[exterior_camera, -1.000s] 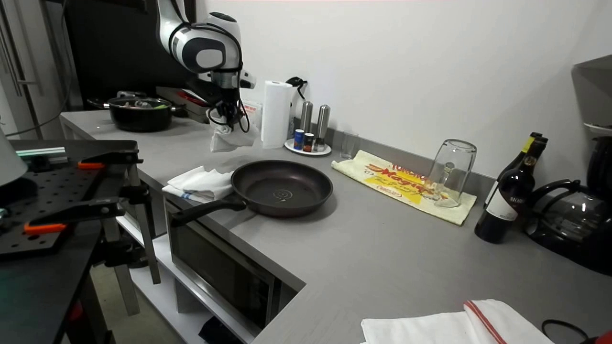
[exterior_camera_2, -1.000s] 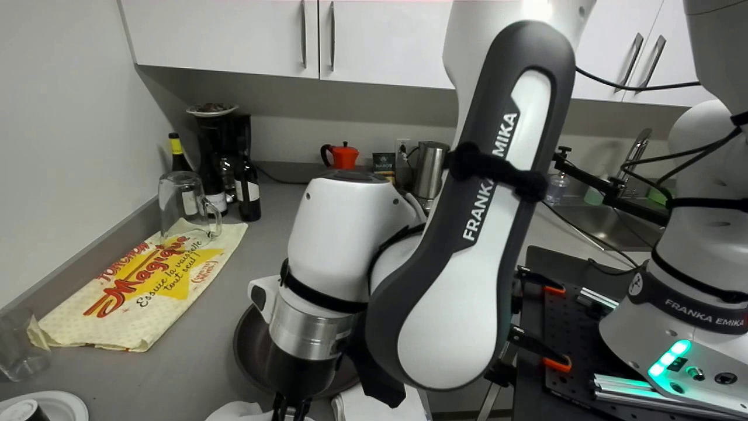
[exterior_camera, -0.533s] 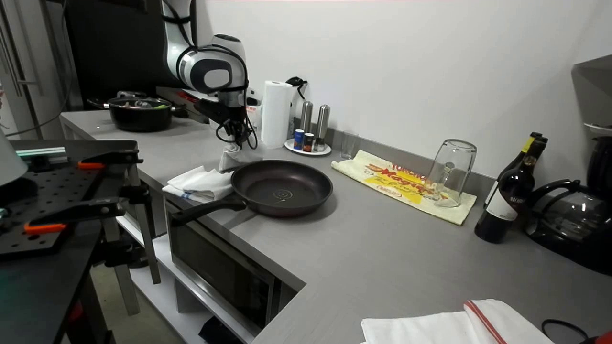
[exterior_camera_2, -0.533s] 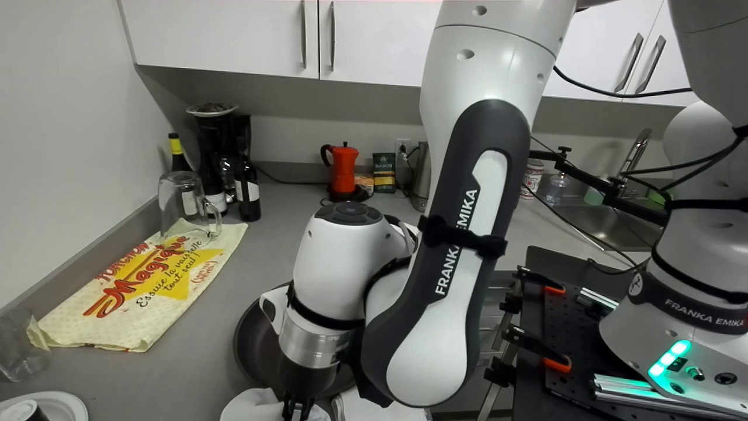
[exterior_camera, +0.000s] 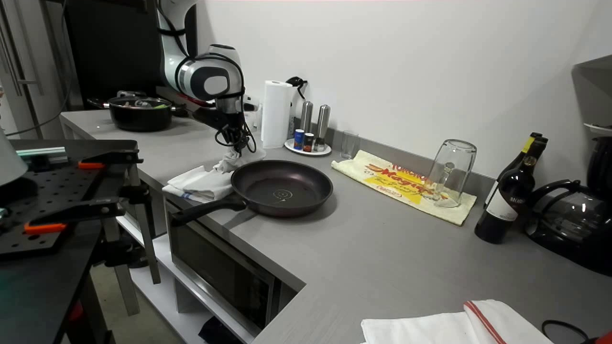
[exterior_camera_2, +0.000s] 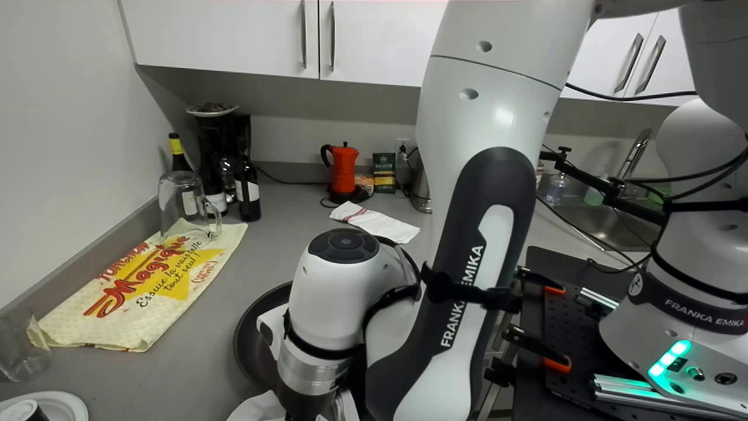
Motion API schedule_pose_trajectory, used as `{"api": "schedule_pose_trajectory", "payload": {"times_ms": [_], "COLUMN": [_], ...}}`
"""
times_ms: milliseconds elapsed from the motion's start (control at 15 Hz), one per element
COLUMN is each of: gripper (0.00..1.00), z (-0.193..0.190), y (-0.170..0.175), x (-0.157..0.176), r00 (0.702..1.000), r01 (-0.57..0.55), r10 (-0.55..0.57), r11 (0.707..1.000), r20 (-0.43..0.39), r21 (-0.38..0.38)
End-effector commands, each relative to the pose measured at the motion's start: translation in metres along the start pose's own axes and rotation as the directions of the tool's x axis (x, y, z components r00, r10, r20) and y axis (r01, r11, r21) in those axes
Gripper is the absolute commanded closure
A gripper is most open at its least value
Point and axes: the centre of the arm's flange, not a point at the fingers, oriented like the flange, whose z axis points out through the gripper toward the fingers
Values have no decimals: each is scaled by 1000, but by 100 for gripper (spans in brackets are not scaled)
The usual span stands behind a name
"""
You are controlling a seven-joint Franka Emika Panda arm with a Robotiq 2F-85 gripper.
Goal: Pick up the white towel with blue stripes, wipe inside the black pan and put the towel back on the table.
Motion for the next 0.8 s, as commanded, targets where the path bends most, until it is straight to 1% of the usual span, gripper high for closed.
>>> {"api": "schedule_pose_trajectory", "payload": {"times_ms": [0, 333, 600, 667, 733], "gripper": [97, 97, 97, 63, 60], "z": [8, 11, 11, 11, 9], "y": [-13, -25, -33, -35, -37], "x": [0, -7, -12, -12, -12], "r00": [1000, 999, 999, 998, 998], "r01": [9, 36, 52, 55, 57], "r10": [-9, -37, -53, -56, -58], "r11": [999, 996, 994, 994, 994], "r20": [-13, -12, -8, -9, -8], "r21": [-41, -79, -96, -99, -97]}}
